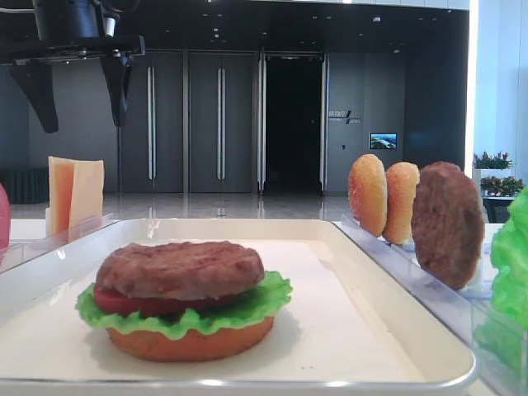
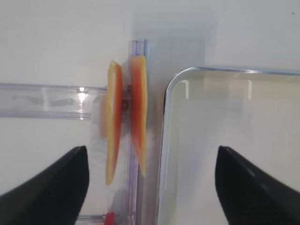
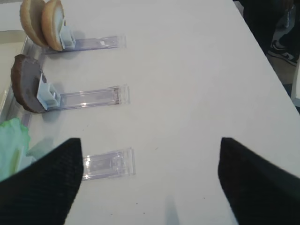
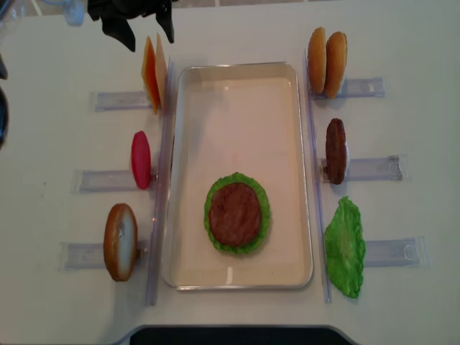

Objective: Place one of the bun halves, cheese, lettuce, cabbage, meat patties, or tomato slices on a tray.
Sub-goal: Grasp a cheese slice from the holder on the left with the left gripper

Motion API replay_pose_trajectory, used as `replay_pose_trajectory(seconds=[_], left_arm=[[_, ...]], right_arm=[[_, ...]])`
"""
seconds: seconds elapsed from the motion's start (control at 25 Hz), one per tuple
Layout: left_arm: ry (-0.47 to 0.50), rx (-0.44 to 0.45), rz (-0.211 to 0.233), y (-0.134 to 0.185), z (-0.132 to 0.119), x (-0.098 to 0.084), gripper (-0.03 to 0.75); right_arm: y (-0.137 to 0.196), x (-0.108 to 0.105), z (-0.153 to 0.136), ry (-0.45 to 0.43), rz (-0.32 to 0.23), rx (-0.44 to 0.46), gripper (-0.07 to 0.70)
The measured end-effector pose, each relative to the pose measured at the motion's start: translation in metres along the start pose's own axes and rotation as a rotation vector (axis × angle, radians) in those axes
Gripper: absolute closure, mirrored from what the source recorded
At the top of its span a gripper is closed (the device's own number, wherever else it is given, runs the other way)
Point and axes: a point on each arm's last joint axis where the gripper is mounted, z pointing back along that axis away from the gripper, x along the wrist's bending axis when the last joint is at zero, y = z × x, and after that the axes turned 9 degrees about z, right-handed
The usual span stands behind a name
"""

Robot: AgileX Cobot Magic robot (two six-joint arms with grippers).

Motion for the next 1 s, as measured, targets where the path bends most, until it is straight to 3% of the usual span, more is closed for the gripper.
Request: replay_pose_trajectory(seconds=[0.28, 0.64, 1.0], left_arm=[[0.003, 0.002, 0.003, 0.0, 0.0, 0.0, 0.071], [0.0, 0.042, 0.009, 0.0, -0.022, -0.002, 0.071], [0.061, 0.042, 0.031, -0.001, -0.024, -0.008, 0.072]], right_arm=[[0.0, 0.0, 0.0, 0.0, 0.0, 0.0, 0.044], [0.0, 0.0, 0.0, 0.0, 0.0, 0.0, 0.044], [0.0, 0.0, 0.0, 0.0, 0.0, 0.0, 0.044]])
